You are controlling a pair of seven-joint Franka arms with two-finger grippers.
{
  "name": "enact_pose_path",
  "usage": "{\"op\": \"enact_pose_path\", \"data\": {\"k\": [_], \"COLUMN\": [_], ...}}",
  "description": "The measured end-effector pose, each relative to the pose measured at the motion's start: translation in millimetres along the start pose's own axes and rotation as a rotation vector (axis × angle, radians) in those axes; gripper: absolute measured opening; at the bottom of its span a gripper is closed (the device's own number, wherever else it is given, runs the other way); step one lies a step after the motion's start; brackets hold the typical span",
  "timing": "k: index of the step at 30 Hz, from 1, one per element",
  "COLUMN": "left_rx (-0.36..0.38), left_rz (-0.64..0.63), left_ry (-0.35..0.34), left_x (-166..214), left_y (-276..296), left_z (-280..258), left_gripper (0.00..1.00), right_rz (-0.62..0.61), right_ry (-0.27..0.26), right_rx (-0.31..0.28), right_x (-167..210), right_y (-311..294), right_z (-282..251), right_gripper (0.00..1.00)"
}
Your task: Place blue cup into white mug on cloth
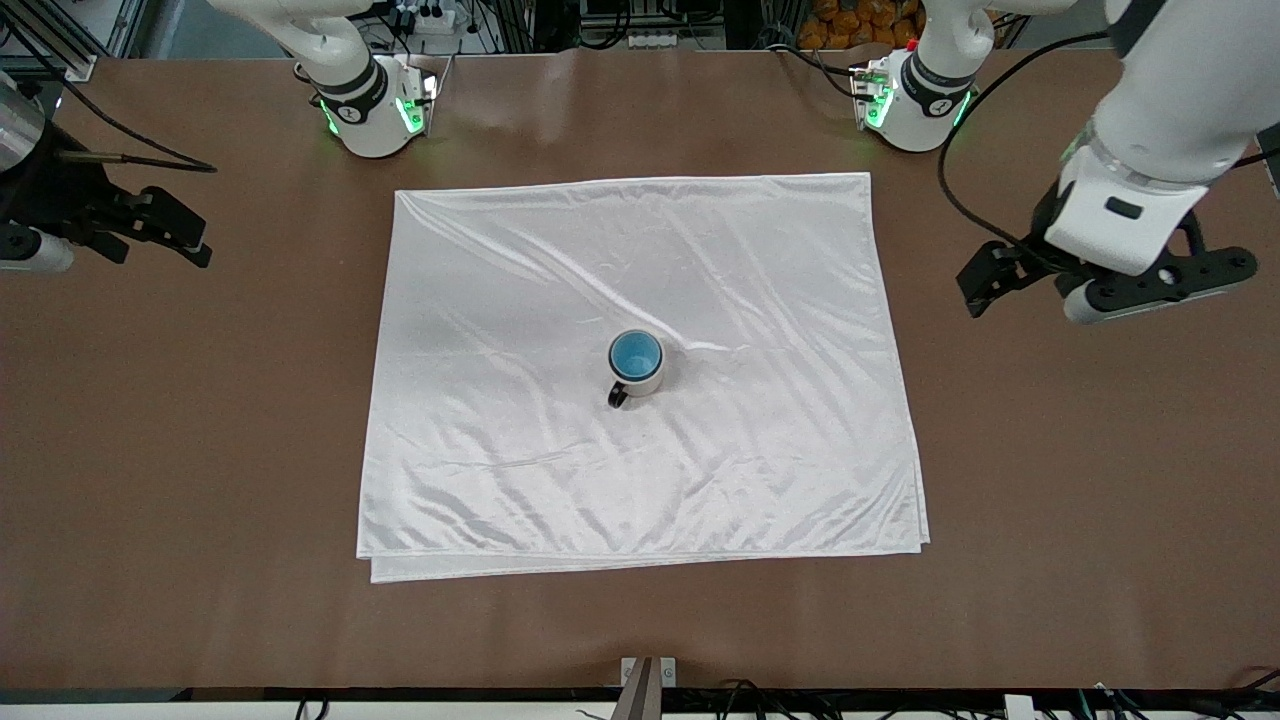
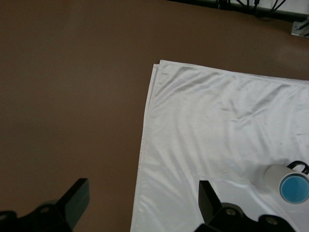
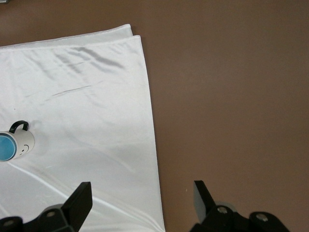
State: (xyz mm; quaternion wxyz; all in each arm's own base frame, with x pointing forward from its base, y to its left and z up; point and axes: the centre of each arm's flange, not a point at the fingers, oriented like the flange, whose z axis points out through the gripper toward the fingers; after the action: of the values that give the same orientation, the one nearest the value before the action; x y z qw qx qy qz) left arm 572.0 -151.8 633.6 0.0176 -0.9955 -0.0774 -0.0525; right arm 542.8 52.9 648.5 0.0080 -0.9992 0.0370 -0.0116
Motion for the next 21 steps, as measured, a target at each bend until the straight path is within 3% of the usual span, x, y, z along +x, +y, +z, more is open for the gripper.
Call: {"op": "enact_pose_path", "data": {"k": [7, 17, 21], "left_rx": [0.009, 0.014, 0.014], "left_rz": [0.027, 0.068, 0.062], "left_ry": [-0.042, -0.050, -0.047], "left_x": [3.8, 10.1, 10.4], "left_y": [-51.3, -87.8, -92.9], "left_z": [-5.1, -3.8, -5.5], "left_gripper": [1.00, 1.00, 1.00], "right_rz": [-0.010, 0.003, 0.021], "right_ry": [-0.003, 0.000, 0.028], "right_rx": [0.000, -0.003, -0.039], "right_x": [-1.2, 0.1, 4.0], "right_y": [-5.1, 1.1, 13.5], "right_z": [0.3, 0.0, -2.6], "right_gripper": [0.93, 0.93, 0.93]}}
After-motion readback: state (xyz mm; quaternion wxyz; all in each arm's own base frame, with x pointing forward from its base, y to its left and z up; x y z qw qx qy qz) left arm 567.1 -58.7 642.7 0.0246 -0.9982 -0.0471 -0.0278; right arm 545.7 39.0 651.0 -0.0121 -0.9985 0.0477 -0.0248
